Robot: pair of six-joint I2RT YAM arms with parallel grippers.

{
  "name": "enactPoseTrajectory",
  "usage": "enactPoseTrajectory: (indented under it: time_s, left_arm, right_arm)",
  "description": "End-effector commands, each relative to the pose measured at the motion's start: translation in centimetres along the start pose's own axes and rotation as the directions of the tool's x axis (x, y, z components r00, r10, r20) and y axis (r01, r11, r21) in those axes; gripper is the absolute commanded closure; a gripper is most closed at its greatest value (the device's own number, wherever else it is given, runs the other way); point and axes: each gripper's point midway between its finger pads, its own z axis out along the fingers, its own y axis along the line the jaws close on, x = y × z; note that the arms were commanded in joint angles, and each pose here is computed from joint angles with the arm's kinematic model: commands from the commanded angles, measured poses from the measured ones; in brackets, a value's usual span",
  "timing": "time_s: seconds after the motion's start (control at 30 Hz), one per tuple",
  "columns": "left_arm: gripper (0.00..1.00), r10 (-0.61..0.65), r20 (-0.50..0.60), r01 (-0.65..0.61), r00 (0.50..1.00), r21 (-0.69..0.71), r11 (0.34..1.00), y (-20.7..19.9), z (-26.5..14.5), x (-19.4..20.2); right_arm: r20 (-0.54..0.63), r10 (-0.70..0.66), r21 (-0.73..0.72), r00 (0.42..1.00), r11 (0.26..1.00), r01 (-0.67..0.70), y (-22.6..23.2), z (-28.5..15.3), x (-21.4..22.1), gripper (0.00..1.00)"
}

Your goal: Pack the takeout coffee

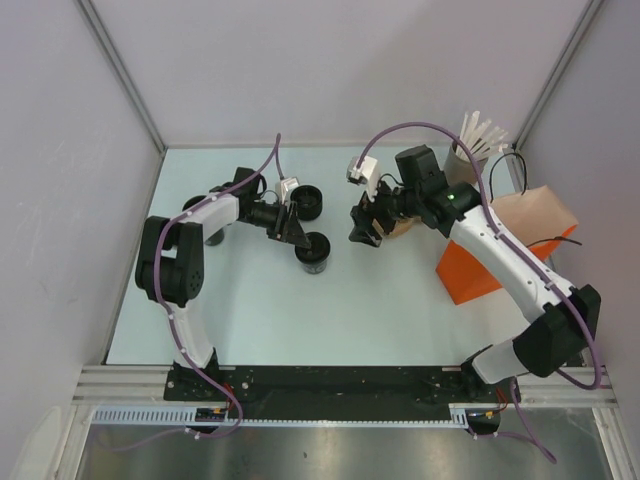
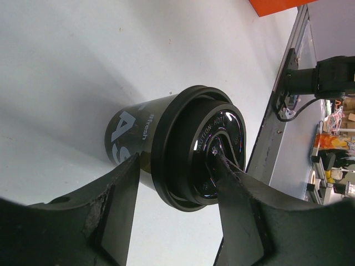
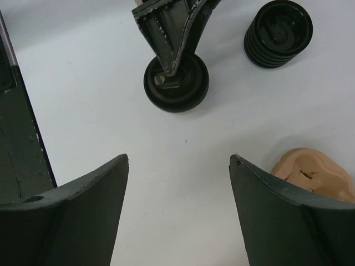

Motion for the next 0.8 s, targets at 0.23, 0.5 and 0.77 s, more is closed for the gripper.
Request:
enactPoseTrajectory:
  time_s: [0.23, 0.5, 0.77]
  left_arm:
    - [0.43, 0.031, -0.029, -0.032, 0.999, -0.05, 0.998, 1.2, 0.6, 1.4]
    - [0.43, 0.046, -0.022, -0.047, 0.999, -0.067, 0.997, 1.3, 0.5, 1.4]
    - [0.43, 0.063, -0.021, -0.065, 0.998, -0.083, 0.994, 1.1, 0.5, 1.3]
  right_arm:
    - [0.051, 0.311, -0.044, 0.949, 0.95, -0.309, -3.5, 7.3, 0.7, 0.31]
    - [0.007, 0.503, -0.113, 0.864, 0.859, -0.499, -5.8, 11.2, 3.4, 0.44]
    - [-0.05, 0.583, -0.221, 0.811, 0.785, -0.578, -5.3, 13.3, 3.9, 0.54]
